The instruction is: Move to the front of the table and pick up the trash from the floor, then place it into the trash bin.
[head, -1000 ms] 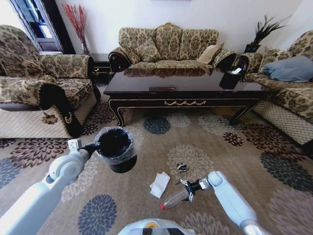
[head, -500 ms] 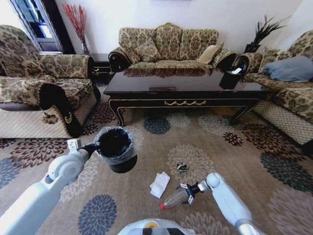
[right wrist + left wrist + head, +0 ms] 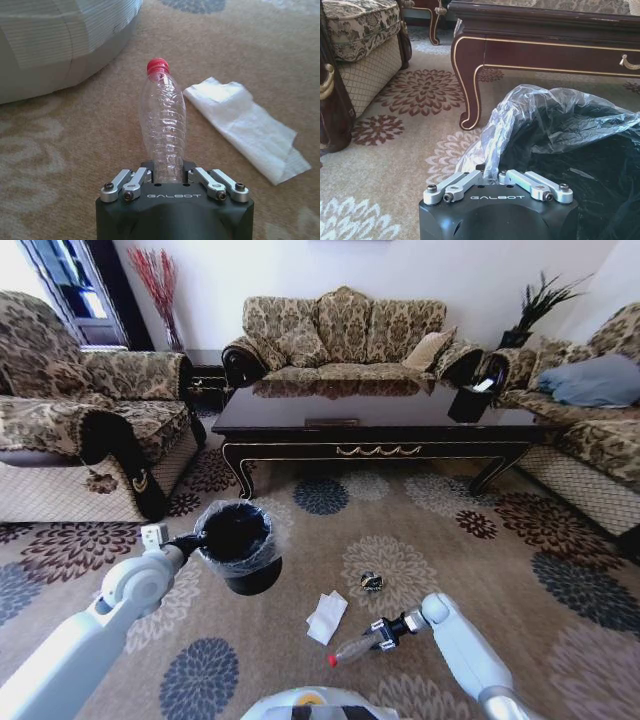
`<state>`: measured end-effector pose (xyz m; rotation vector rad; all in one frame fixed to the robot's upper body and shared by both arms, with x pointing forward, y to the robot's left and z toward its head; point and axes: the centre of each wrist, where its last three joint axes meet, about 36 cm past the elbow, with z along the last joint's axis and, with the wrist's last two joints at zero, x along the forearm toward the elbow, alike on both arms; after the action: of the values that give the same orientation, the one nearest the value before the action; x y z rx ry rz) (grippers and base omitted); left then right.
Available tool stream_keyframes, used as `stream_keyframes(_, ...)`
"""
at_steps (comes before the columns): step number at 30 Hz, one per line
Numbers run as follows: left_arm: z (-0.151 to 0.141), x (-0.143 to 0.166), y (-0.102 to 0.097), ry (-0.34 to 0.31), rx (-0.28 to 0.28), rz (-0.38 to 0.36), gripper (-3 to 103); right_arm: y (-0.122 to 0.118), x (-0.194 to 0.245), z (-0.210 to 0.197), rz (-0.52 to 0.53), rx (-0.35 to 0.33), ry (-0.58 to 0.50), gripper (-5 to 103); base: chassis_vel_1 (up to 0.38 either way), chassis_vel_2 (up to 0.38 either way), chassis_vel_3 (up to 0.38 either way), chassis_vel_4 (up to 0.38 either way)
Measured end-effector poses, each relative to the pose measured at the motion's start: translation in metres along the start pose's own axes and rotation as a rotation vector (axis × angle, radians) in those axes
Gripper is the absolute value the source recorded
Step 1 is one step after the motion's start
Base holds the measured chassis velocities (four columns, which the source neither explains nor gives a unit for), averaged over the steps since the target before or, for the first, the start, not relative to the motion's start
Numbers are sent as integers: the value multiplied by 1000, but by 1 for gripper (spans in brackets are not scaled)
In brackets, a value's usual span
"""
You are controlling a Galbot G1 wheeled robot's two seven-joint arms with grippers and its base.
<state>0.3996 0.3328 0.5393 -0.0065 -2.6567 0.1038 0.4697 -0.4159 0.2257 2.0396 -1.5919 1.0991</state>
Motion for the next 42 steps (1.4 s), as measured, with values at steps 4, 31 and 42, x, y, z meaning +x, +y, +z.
stream_keyframes(4,3,3,-7,5,0,21,4,-5,26,-4,106,18,-46,22,0,0,0,0)
stream_keyframes(31,50,-11,-44,97,26,91,4,-77,136,-91,1049,91,-380,22,0,0,0,0)
stream_keyframes(42,46,-40,-55,84,13,134,4,-109,66,-196,1173,-99,-761,22,0,0,0,0)
